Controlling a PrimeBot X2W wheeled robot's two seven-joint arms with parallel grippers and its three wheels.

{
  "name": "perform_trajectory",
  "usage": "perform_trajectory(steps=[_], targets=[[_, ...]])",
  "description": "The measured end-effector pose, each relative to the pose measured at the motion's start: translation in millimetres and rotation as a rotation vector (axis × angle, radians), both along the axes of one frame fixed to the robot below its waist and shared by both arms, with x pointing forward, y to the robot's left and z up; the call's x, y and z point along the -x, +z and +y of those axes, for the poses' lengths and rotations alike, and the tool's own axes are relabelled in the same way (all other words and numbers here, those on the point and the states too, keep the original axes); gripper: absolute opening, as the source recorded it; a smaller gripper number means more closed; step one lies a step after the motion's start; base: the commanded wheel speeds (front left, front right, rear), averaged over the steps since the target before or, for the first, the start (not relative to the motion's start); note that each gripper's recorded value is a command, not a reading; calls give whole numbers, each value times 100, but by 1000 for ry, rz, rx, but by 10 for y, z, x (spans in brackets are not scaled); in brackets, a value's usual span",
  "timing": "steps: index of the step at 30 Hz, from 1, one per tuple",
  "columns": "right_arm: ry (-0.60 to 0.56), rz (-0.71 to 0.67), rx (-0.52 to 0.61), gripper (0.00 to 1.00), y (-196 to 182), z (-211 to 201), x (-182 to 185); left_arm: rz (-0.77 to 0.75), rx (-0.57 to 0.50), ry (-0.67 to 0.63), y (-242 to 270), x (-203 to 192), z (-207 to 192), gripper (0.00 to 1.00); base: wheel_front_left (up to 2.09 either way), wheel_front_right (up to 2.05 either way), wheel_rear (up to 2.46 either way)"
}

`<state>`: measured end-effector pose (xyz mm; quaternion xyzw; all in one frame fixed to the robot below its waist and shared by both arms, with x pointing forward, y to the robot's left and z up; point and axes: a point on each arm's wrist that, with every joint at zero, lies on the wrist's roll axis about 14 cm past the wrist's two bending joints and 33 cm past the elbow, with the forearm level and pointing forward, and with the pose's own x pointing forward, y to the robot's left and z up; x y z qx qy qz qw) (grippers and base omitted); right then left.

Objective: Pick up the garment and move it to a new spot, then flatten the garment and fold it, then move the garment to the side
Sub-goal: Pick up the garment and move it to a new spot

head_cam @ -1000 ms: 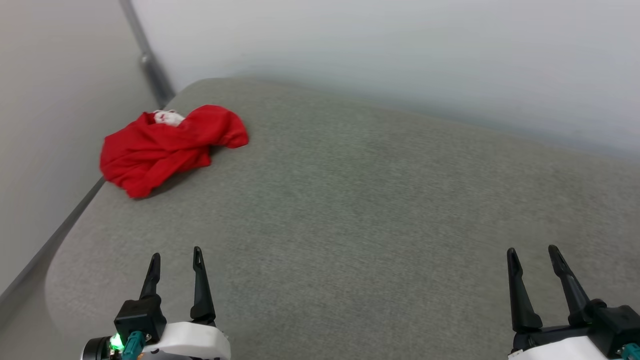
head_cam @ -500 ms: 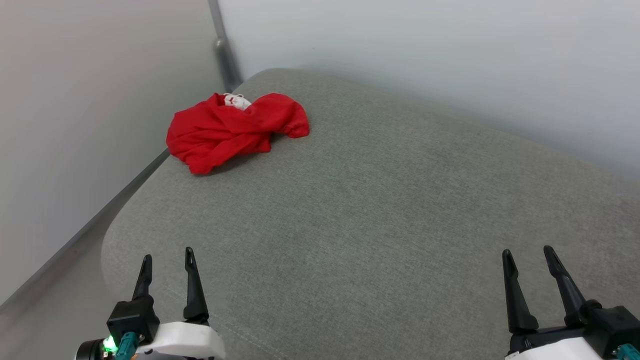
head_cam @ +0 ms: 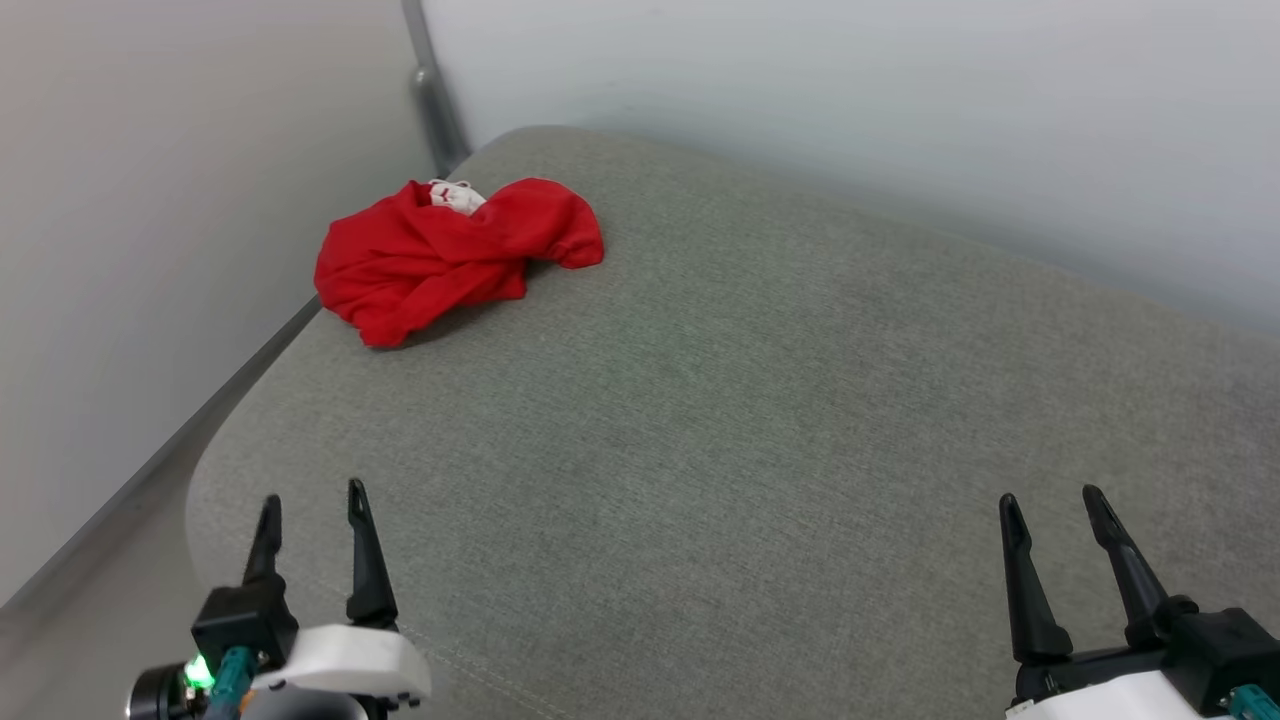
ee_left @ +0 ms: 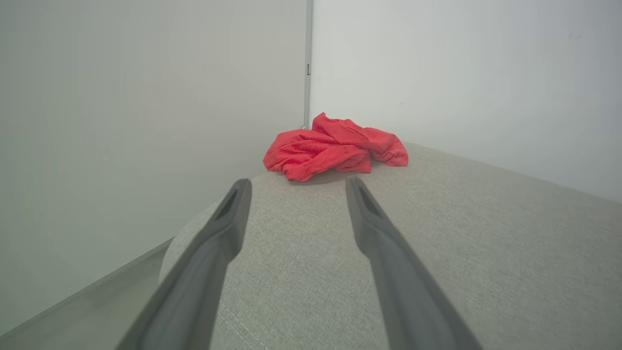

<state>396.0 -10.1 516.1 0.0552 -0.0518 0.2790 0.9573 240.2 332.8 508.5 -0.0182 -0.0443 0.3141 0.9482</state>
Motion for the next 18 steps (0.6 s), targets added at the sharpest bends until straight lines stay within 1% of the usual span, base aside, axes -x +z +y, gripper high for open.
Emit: perform_trajectory(steps=[5, 10, 15, 18], targets=[[-27, -5, 5, 100, -12, -82, -53, -31, -54, -36, 194, -245, 69, 100, 0, 0, 0], [-52, -3, 13, 100, -62, -154, -140, -100, -107, -58, 529, -575, 291, 100, 0, 0, 0], [-90, -10, 38, 100, -140, -256, -308, -154, -174, -81, 899, -997, 553, 100, 0, 0, 0], [-111, -9, 50, 100, -208, -309, -419, -182, -237, -100, 1150, -1296, 634, 100, 0, 0, 0]])
